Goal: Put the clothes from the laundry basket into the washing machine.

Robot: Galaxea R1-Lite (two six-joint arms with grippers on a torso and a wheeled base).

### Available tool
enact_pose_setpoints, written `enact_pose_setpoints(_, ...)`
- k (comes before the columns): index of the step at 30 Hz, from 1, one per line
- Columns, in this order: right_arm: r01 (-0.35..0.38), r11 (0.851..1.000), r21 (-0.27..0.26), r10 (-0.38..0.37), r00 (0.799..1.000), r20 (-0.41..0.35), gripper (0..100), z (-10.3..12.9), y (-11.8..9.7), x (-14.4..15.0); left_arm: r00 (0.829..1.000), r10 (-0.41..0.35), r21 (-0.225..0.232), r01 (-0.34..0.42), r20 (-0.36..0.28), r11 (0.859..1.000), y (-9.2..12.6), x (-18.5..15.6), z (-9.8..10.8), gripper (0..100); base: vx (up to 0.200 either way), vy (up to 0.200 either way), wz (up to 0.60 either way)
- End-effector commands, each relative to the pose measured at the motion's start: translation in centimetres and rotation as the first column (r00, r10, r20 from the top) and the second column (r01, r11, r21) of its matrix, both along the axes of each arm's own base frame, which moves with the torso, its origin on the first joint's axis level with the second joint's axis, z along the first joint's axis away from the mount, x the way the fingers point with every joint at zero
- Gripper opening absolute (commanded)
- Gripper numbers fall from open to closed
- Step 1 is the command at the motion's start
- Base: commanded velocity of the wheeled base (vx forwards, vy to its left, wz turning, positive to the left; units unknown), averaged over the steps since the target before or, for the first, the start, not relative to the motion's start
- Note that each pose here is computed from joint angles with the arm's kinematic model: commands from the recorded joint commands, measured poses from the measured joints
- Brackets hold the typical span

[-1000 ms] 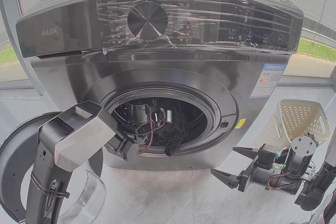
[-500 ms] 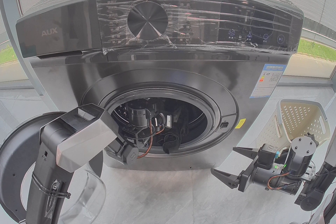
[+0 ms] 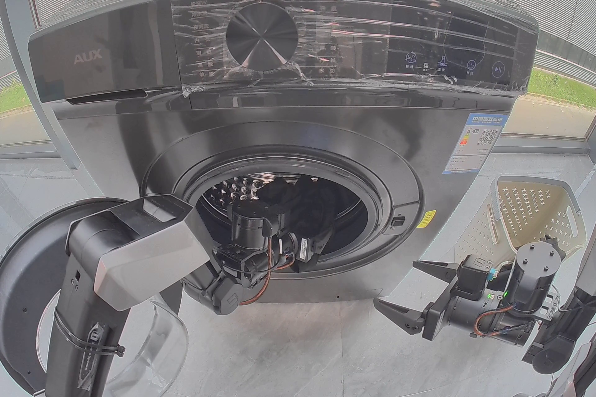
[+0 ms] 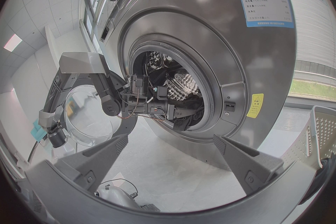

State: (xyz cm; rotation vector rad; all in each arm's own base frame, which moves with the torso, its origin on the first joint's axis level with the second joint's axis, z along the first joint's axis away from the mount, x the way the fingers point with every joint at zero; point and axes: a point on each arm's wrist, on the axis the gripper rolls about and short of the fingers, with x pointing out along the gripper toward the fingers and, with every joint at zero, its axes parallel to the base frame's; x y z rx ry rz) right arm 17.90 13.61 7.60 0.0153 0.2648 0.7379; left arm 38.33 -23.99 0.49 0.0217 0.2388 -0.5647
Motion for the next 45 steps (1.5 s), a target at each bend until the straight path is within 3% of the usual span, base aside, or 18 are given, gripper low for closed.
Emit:
enact_pose_setpoints(1, -0.003, 1.0, -0.001, 0.003, 1.0, -0.002, 100, 0.0, 0.0, -0.1, 1.0, -0.003, 0.024, 0.004, -0.022, 1.0, 0.0, -0.1, -1.5, 100, 0.0, 0.0, 0.0)
enact_pose_setpoints(5, -0.008, 1.0, -0.001, 0.008, 1.0, 0.0, 100, 0.0, 0.0, -0.2, 0.999, -0.002, 0.03, 0.003, -0.033, 1.0, 0.0, 0.1, -2.3, 100, 0.0, 0.0, 0.0)
enact_pose_setpoints(6, -0.007, 1.0, 0.0, 0.007, 1.0, -0.001, 100, 0.0, 0.1, -0.2, 0.999, -0.002, 0.03, 0.003, -0.033, 1.0, 0.0, 0.1, -2.3, 0, 0.0, 0.0, 0.0)
enact_pose_setpoints(16, -0.009, 1.0, -0.002, 0.009, 1.0, -0.004, 100, -0.1, 0.1, -0.2, 1.0, 0.005, 0.017, -0.004, -0.014, 1.0, 0.0, 0.7, -2.1, 0, 0.0, 0.0, 0.0)
enact_pose_setpoints(21, -0.009, 1.0, -0.002, 0.009, 1.0, -0.003, 100, -0.1, 0.1, -0.2, 0.988, 0.083, -0.082, -0.073, 0.129, 0.994, 0.4, 4.3, 1.0, 0, 0.0, 0.0, 0.0)
enact_pose_setpoints(24, -0.009, 1.0, -0.002, 0.009, 1.0, -0.003, 100, -0.1, 0.1, -0.2, 0.963, 0.172, -0.136, -0.146, 0.207, 0.98, 1.2, 6.4, 3.1, 0, 0.0, 0.0, 0.0)
enact_pose_setpoints(34, -0.01, 1.0, -0.005, 0.01, 1.0, -0.007, 100, -0.1, 0.1, -0.2, 0.951, 0.204, -0.158, -0.169, 0.233, 0.973, 1.7, 7.4, 3.1, 0, 0.0, 0.0, 0.0)
enact_pose_setpoints(45, -0.018, 1.0, -0.006, 0.018, 1.0, -0.011, 100, -0.2, 0.2, -0.3, 0.951, 0.202, -0.158, -0.168, 0.233, 0.973, 1.5, 7.8, 2.3, 0, 0.0, 0.0, 0.0)
